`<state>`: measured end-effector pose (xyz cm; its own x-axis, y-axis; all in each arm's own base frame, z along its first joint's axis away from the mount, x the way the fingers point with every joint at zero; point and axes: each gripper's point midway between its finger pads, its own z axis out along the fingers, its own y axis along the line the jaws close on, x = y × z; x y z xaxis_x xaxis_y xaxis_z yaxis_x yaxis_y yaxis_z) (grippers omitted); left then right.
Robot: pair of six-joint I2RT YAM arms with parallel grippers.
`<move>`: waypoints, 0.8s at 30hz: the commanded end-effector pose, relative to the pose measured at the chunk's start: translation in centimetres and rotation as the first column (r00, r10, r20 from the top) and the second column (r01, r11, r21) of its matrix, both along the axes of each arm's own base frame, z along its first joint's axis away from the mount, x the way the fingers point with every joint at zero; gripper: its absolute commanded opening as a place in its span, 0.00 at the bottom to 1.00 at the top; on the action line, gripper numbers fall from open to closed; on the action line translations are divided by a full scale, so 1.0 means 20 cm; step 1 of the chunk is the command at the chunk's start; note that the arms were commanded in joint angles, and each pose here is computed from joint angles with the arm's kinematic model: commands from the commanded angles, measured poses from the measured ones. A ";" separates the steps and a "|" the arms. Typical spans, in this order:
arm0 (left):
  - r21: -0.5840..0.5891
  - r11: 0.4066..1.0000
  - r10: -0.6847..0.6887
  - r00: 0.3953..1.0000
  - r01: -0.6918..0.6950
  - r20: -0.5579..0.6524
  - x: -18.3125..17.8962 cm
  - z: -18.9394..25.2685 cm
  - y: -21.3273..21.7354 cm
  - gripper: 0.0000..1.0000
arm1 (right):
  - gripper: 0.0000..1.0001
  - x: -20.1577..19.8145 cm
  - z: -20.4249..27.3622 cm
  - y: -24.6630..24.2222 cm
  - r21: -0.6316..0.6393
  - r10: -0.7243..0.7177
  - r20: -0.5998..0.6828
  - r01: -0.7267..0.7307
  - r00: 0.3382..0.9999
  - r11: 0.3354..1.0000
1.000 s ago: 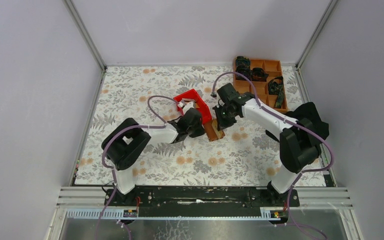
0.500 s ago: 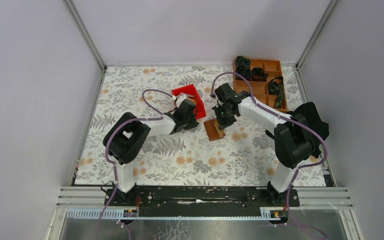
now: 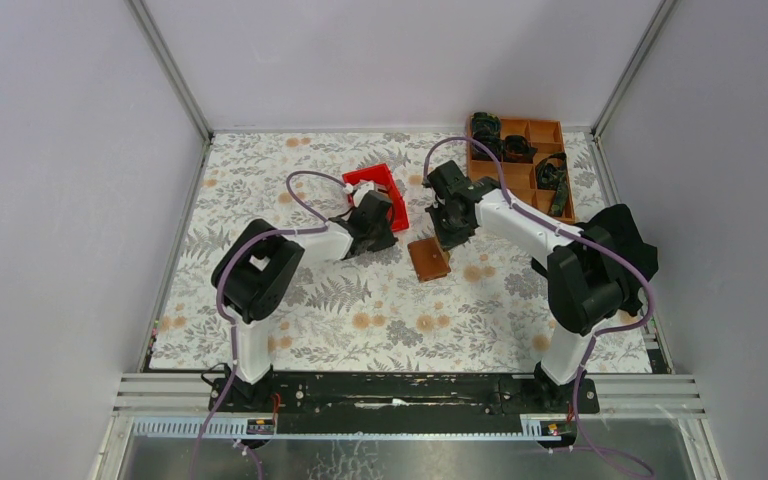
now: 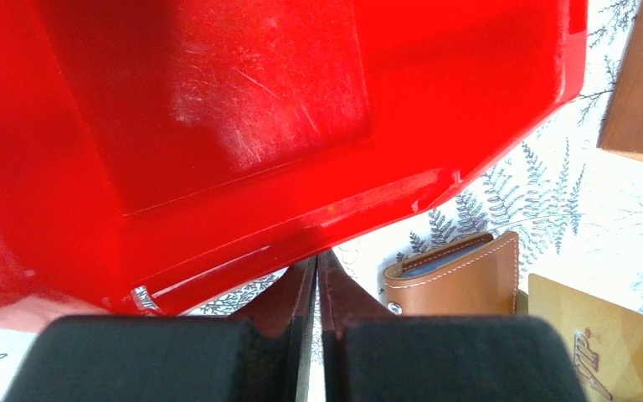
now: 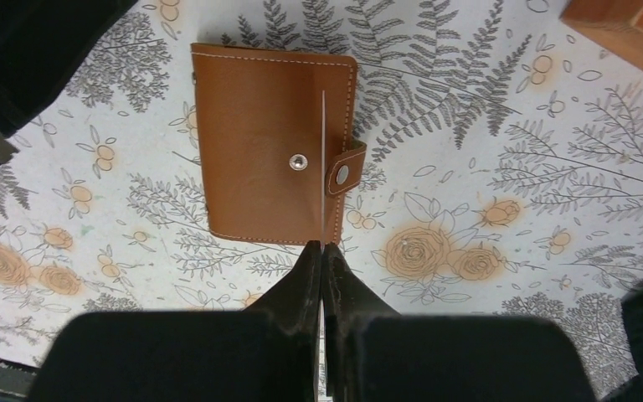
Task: Put the credit cards into the card holder
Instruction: Move the storage box to the center of the board, then open the card holder at the center of the board.
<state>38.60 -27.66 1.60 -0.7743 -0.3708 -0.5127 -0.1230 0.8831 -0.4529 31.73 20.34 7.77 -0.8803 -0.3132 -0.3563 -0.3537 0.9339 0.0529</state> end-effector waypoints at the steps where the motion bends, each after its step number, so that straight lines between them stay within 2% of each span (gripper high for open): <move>1: -0.008 1.000 -0.017 1.000 0.017 0.016 0.04 0.04 -0.01 0.09 | 0.00 0.04 0.04 -0.04 -0.063 -0.006 0.036 0.008 0.999 0.998; 10: -0.077 0.996 -0.039 0.999 0.039 0.001 -0.05 0.08 -0.04 0.11 | 0.00 0.06 -0.01 -0.05 -0.058 -0.033 0.020 0.034 0.999 0.998; 24: -0.093 0.990 -0.109 0.994 0.107 -0.018 -0.19 0.07 -0.14 0.11 | 0.00 0.09 -0.07 -0.09 0.032 -0.104 -0.019 0.105 0.994 0.994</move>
<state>35.07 -29.40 1.75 -0.8303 -0.3287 -0.4501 -0.0730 0.8648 -0.4969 33.26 18.12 6.40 -0.9080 -0.2466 -0.3386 -0.2735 0.9613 0.0334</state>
